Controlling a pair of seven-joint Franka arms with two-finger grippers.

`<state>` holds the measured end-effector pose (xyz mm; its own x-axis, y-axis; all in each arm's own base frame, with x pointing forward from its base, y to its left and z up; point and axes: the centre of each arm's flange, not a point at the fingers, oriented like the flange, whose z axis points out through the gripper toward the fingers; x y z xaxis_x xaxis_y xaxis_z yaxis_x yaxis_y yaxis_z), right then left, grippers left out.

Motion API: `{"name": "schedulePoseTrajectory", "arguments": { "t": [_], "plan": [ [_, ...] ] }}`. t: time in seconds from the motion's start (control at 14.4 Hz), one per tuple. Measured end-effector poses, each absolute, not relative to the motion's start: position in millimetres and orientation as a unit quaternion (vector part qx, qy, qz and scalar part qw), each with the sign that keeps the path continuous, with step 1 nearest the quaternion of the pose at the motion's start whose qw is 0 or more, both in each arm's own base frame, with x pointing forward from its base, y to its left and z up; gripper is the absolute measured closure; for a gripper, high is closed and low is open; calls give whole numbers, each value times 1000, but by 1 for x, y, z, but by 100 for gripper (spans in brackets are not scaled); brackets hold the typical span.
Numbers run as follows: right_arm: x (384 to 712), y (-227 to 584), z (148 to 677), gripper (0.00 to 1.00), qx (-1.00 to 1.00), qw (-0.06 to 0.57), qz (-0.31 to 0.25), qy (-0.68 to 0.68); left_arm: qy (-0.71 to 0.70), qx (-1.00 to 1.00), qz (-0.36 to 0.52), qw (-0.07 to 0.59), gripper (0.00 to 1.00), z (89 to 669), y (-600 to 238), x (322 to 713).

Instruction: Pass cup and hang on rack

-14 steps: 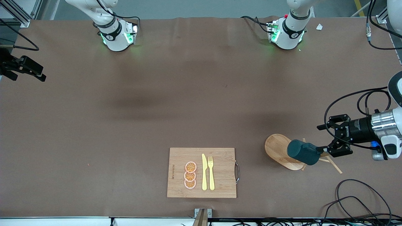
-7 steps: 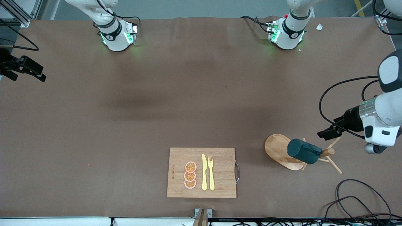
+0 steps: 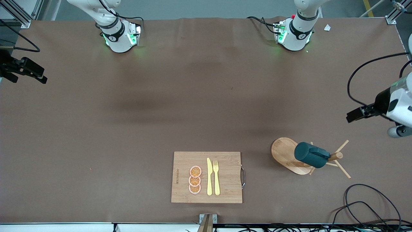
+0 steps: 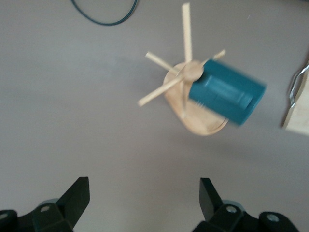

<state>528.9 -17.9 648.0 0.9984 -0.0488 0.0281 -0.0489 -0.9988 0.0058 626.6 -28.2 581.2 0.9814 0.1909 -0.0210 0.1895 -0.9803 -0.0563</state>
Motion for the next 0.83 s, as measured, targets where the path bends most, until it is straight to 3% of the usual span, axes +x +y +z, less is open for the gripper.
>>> {"name": "schedulePoseTrajectory", "arguments": {
  "t": [0.49,0.83],
  "plan": [
    [529,-18,648,0,1000,3,14,-24,-38,-999,-5,22,0,646,-6,587],
    [529,-18,648,0,1000,3,14,-24,-16,-1000,9,5,1,656,3,553]
  ]
}}
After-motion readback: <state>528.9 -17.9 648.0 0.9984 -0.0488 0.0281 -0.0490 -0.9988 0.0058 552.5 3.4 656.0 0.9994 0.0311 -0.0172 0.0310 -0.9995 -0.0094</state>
